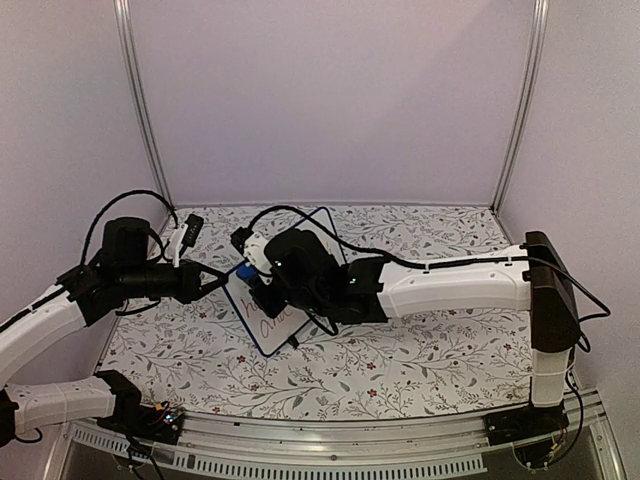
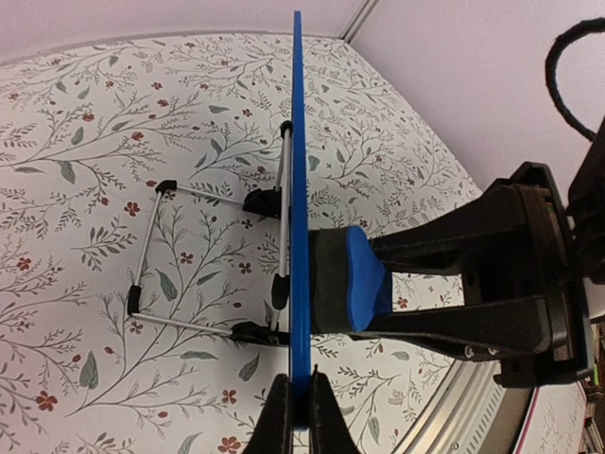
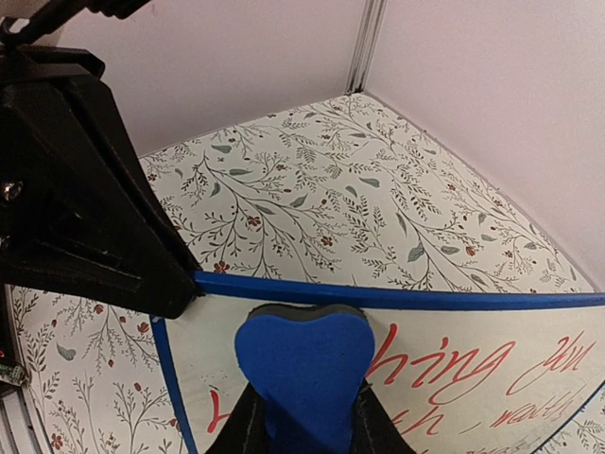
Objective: Erase the whiteboard
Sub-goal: Erase the center of the board.
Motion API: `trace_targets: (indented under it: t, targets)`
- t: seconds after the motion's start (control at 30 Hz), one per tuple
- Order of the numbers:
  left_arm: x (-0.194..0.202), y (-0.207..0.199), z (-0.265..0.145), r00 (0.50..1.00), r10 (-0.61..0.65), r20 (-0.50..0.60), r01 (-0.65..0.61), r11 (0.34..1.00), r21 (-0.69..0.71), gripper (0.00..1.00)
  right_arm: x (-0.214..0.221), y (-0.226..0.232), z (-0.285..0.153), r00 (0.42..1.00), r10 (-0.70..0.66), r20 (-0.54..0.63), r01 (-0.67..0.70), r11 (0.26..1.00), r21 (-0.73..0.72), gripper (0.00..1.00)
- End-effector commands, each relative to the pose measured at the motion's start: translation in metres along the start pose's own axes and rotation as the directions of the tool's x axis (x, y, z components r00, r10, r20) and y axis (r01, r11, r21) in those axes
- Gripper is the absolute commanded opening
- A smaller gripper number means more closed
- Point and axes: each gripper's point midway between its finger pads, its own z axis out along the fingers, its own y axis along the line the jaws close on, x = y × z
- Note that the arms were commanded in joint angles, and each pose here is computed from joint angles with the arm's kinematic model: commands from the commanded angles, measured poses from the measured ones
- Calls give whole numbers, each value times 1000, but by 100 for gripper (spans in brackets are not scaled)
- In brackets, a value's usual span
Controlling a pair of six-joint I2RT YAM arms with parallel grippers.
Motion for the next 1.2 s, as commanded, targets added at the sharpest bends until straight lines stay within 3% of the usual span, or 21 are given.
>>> trace_targets:
  t: [0.0,0.6,1.17]
  targets:
    - [2,-23,-3,1000,19,-7,-18,995,98,0,-9,-16,8,1000,5,26,-5,999,32,19]
    - [3,-23,-2,1000,20,-10,-19,995,98,0,64,-2,6,992,53,-114,-58,997,-49,18]
    - [3,-22,-2,1000,19,-9,-18,996,92,0,-5,-16,7,999,45,16,-45,999,-23,18]
